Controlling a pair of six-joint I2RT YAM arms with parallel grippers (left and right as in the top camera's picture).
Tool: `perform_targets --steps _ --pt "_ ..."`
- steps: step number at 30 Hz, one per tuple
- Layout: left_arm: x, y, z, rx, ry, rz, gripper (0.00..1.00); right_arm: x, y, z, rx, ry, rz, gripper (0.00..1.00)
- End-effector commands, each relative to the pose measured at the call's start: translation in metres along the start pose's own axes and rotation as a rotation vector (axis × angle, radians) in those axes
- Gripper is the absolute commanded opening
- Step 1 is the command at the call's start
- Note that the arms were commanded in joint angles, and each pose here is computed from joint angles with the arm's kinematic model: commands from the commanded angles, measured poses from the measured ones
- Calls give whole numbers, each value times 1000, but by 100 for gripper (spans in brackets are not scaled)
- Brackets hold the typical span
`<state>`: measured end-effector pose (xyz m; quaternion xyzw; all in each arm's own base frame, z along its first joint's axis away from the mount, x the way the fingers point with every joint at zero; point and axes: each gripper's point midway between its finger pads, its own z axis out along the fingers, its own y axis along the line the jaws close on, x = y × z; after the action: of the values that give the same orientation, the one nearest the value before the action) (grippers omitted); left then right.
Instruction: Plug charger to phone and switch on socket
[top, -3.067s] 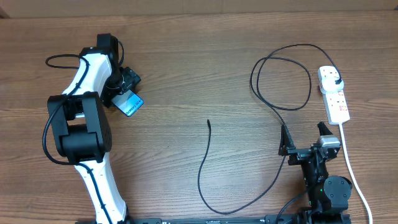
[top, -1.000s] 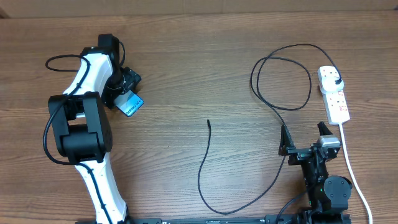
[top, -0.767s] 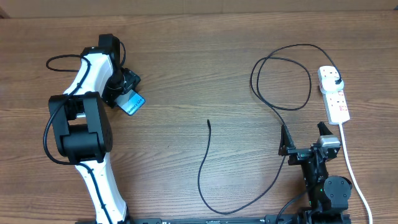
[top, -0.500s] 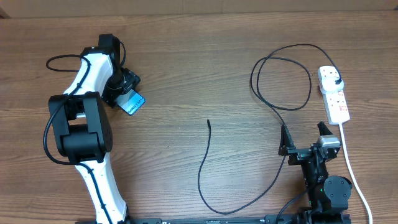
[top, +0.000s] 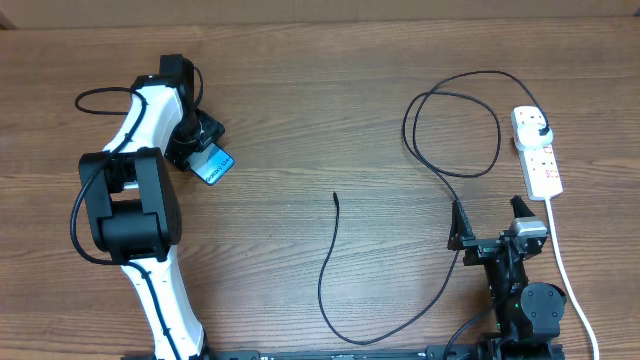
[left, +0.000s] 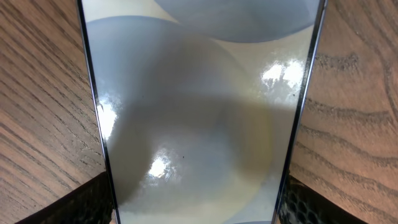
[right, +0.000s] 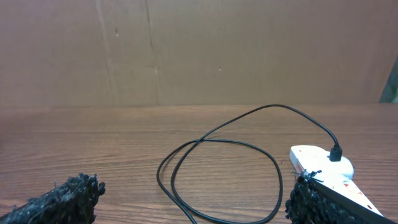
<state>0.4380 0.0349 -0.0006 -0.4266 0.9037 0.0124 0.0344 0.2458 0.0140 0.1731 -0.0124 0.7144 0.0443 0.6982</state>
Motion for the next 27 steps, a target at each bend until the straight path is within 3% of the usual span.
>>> perform_targets --steps 1,6,13,14,18,19,27 --pt "25 13 38 -72 97 -1 75 3 -1 0 8 0 2 100" --pt "25 13 38 -72 97 -1 73 3 -1 0 8 0 2 100" --pt "25 13 38 -72 98 -1 53 3 -1 0 8 0 2 100" --pt "25 13 38 -72 98 -1 48 3 -1 0 8 0 2 100" --pt "25 13 38 -71 97 -2 10 3 -1 0 8 0 2 100" --pt "25 13 38 -71 97 -1 4 3 -1 0 8 0 2 100" --pt "25 13 35 -70 101 -2 4 3 -1 0 8 0 2 100"
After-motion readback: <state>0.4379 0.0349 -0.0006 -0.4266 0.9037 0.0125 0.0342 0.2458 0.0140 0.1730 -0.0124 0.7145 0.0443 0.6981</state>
